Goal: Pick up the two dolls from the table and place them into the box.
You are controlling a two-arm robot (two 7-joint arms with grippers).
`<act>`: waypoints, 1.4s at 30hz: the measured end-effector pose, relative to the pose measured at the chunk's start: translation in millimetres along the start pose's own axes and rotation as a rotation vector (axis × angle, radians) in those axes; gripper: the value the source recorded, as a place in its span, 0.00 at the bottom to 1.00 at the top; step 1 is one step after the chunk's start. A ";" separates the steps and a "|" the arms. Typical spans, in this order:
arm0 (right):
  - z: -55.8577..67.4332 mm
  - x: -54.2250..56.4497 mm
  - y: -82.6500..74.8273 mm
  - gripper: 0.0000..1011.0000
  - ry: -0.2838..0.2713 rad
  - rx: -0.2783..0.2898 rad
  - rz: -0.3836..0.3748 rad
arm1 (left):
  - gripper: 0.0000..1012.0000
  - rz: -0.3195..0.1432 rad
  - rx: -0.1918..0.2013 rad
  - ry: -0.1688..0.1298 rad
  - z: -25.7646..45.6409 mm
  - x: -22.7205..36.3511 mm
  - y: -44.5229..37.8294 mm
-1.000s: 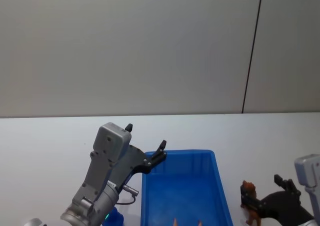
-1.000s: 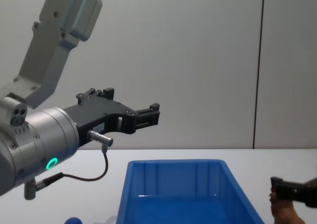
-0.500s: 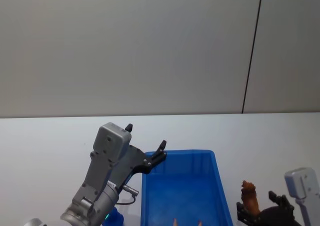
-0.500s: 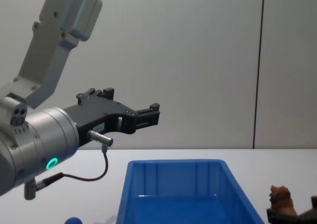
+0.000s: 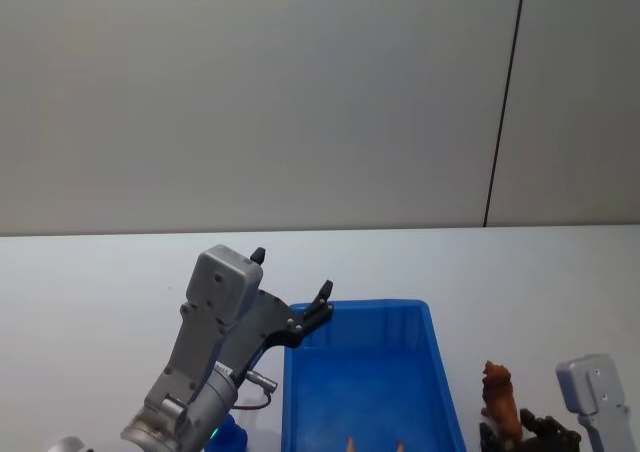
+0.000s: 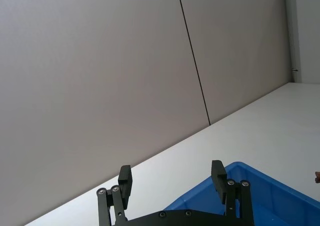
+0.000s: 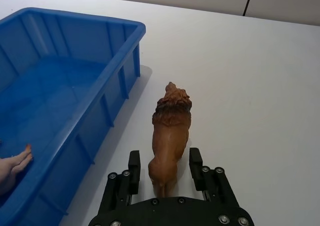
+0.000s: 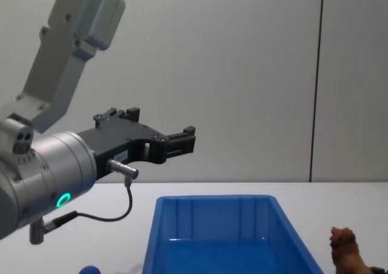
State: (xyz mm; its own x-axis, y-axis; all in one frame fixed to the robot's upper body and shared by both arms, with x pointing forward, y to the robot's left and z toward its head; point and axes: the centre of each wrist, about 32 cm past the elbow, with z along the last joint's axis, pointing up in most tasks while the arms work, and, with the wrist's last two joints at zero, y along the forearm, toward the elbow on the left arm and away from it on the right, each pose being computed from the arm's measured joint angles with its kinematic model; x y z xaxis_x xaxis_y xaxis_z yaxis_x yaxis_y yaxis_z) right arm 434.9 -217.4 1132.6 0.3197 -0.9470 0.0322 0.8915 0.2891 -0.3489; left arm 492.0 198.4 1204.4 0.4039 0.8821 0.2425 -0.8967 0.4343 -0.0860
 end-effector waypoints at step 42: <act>50.2 -5.9 3.1 0.28 -0.087 0.258 0.137 | 0.99 0.000 0.000 0.000 0.0 0.0 0.0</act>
State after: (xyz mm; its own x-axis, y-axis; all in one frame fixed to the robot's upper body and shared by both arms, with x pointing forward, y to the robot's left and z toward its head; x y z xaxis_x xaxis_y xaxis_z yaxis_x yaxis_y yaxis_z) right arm 451.9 -203.9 1178.3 0.4592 -0.8843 0.0850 0.8866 0.4502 -0.1064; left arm 492.0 198.4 1204.4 0.4040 0.8820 0.2425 -0.8967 0.4343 -0.0859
